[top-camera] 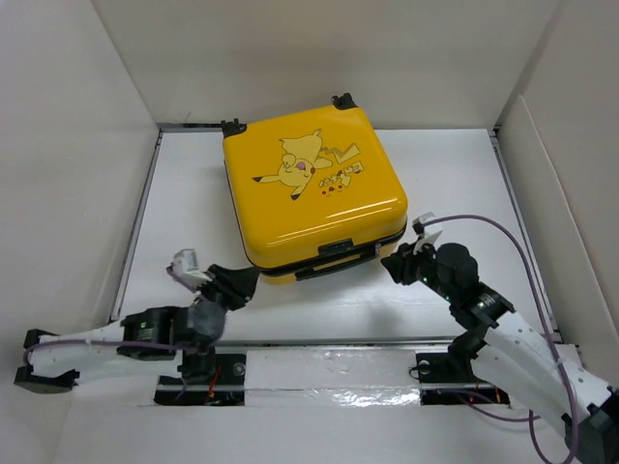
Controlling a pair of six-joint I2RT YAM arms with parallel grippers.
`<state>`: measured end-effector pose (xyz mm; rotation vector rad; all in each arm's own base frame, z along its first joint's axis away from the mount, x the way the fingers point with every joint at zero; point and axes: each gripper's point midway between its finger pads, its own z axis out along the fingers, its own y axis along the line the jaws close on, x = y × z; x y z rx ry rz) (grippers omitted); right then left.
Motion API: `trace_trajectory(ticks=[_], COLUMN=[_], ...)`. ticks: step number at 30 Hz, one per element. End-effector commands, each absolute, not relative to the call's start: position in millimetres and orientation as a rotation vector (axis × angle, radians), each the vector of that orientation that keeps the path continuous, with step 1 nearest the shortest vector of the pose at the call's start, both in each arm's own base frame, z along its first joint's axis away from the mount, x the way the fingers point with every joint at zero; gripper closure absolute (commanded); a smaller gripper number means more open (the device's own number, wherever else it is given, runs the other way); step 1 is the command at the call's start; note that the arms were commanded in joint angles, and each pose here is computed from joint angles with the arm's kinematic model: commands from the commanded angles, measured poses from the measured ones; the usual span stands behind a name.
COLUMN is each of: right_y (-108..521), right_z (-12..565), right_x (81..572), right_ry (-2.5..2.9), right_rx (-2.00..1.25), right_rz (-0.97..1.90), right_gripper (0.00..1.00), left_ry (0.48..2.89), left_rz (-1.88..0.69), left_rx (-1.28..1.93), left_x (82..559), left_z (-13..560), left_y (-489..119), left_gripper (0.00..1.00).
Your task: Pack the luggage
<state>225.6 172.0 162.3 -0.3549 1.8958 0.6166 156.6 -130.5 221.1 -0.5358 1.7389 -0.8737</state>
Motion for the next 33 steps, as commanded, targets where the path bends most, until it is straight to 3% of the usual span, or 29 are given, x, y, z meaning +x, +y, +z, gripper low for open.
trace_trajectory(ticks=[1, 4, 6, 7, 10, 16, 22, 29, 33], right_y=[176, 180, 179, 179, 187, 189, 203, 199, 196], right_z=[172, 172, 170, 169, 171, 171, 171, 169, 171], right_x=[240, 245, 249, 249, 251, 268, 280, 285, 289], right_ry=[1.878, 1.884, 1.889, 1.888, 1.852, 1.840, 1.859, 1.870, 1.849], right_rx=[-0.361, -0.360, -0.348, -0.350, -0.350, -0.318, -0.342, -0.283, -0.245], right_rz=[0.532, 0.502, 0.481, 0.484, 0.515, 0.472, 0.467, 0.408, 0.392], right_gripper=[0.59, 0.58, 0.58, 0.57, 0.55, 0.55, 0.56, 0.60, 0.73], left_ry=[1.653, 1.652, 1.595, 1.639, 1.526, 1.460, 1.475, 1.667, 1.755], left_rz=[-0.535, -0.407, -0.471, -0.369, -0.733, -0.726, -0.608, -0.484, -0.447], left_rx=[-0.584, -0.421, -0.495, -0.390, -0.310, -0.458, -0.659, -0.792, -0.809], left_x=[177, 185, 199, 205, 250, 280, 275, 263, 269], left_z=[212, 242, 293, 285, 342, 374, 294, 184, 147], left_y=[-118, -165, -196, -192, -222, -179, -85, -70, -67], left_gripper=[0.71, 0.69, 0.68, 0.68, 0.66, 0.71, 0.72, 0.73, 0.72])
